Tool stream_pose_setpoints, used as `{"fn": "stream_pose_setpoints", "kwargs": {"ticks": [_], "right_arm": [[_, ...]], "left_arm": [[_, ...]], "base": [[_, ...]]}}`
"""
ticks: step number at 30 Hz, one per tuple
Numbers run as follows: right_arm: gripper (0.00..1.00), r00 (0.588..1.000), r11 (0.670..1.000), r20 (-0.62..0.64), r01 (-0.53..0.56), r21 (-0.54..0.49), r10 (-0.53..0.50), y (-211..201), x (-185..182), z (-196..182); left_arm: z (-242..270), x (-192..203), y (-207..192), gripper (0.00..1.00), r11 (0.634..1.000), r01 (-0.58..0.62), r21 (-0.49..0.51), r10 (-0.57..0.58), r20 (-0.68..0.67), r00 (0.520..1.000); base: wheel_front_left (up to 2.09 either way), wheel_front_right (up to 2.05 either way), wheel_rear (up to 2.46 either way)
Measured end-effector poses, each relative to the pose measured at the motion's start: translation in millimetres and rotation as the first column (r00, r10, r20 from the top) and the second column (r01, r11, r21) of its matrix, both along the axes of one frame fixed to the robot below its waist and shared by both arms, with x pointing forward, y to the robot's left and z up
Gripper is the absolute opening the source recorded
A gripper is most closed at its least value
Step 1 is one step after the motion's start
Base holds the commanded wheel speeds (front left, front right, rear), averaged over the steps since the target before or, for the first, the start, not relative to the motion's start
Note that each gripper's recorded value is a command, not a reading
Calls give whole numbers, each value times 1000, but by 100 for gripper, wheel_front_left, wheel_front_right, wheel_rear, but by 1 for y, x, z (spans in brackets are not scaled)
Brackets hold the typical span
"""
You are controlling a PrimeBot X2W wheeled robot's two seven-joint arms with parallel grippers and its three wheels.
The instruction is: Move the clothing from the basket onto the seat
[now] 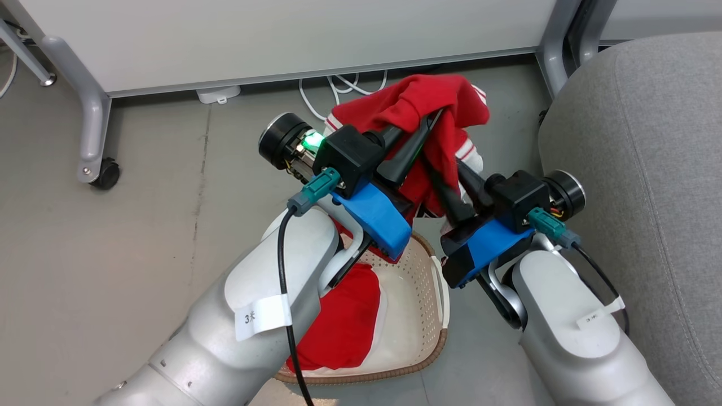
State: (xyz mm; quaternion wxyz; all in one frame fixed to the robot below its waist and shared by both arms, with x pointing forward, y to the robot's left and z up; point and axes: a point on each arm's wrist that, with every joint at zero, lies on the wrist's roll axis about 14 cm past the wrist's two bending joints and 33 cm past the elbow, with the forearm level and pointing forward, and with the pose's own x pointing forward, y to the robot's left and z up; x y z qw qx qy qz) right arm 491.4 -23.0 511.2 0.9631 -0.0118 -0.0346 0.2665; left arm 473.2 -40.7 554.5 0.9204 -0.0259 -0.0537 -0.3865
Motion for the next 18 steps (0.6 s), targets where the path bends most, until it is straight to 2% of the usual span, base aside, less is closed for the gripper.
{"fn": "stream_pose_setpoints", "kwargs": {"ticks": [17, 18], "right_arm": [[0, 1000, 1000, 13, 0, 15, -1, 0, 1, 8], [0, 1000, 1000, 15, 0, 17, -1, 0, 1, 9]], "left_arm": [[2, 0, -1, 1, 1000, -2, -4, 2, 3, 1000], [2, 1, 0, 73, 1000, -4, -3, 4, 2, 1000]], "base": [[0, 0, 0], [0, 0, 0]]}}
